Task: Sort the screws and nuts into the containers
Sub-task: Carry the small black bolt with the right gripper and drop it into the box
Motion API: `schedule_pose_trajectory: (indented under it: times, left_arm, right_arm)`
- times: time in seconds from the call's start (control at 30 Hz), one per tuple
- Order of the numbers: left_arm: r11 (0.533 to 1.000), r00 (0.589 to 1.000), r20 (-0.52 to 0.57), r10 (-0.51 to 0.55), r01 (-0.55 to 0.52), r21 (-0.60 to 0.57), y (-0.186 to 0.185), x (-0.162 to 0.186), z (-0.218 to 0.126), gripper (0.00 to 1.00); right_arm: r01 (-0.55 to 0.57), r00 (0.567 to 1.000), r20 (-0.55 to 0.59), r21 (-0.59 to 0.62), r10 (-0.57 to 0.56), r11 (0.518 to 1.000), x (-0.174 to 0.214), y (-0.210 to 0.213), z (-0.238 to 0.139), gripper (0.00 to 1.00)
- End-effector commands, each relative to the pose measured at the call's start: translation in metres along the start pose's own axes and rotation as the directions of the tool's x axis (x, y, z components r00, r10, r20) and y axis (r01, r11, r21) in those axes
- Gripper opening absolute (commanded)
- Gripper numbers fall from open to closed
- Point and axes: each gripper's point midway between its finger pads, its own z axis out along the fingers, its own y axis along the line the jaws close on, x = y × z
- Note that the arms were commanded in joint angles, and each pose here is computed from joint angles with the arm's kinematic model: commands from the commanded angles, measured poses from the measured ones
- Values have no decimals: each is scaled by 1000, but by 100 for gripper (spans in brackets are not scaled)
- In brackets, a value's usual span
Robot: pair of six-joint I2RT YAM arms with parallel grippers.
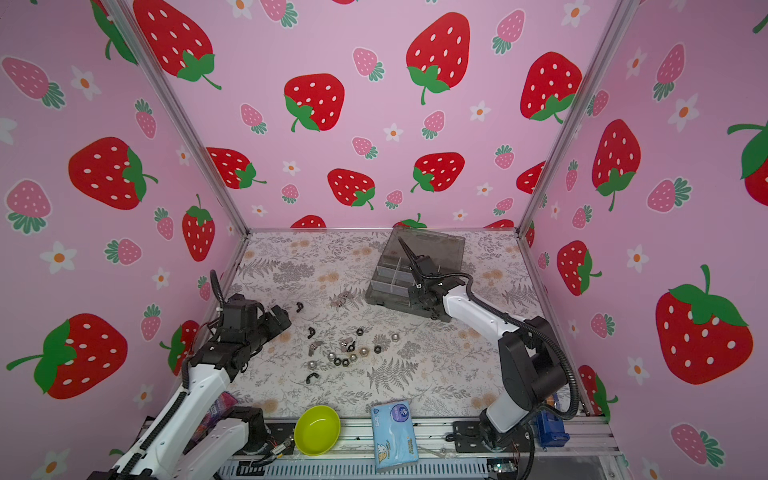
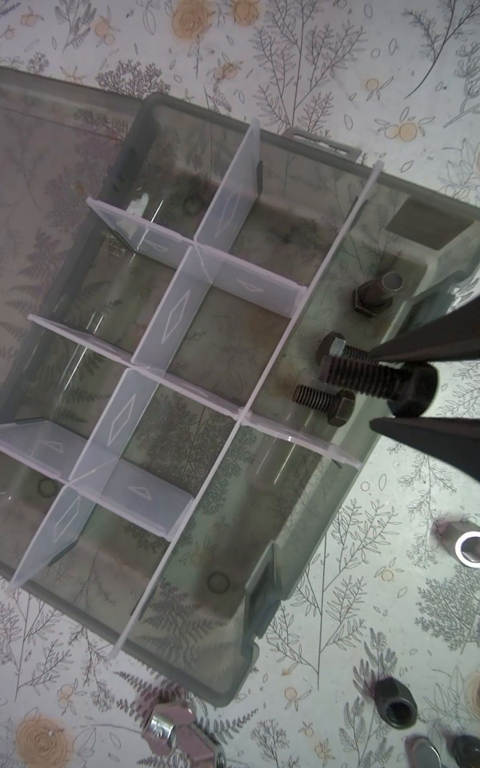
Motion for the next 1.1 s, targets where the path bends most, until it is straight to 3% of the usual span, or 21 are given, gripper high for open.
schedule_pose_trajectory:
  times: [0.0,0.4,0.67,1.07]
  left_arm:
    - [1000,1000,22,-9,9,-8,-2,-9,-4,99]
    - [1000,1000,16,-12,12,-1,-3,-8,-3,99]
    - [1000,1000,15,-9,9,-1,-3,-8,-2,99]
    - [1000,1000,8,-5,5,-13,-2,-8,-2,99]
  right_arm:
    - [21,999,-50,-16,-21,1000,14,0,13,0]
    - [28,994,-107,12,-26,1000,29,-7,32,0]
    - [27,992,-125,30,-23,999,32,-12,39,14]
    - [17,996,-91,42,-13,999,22,-16,23,44]
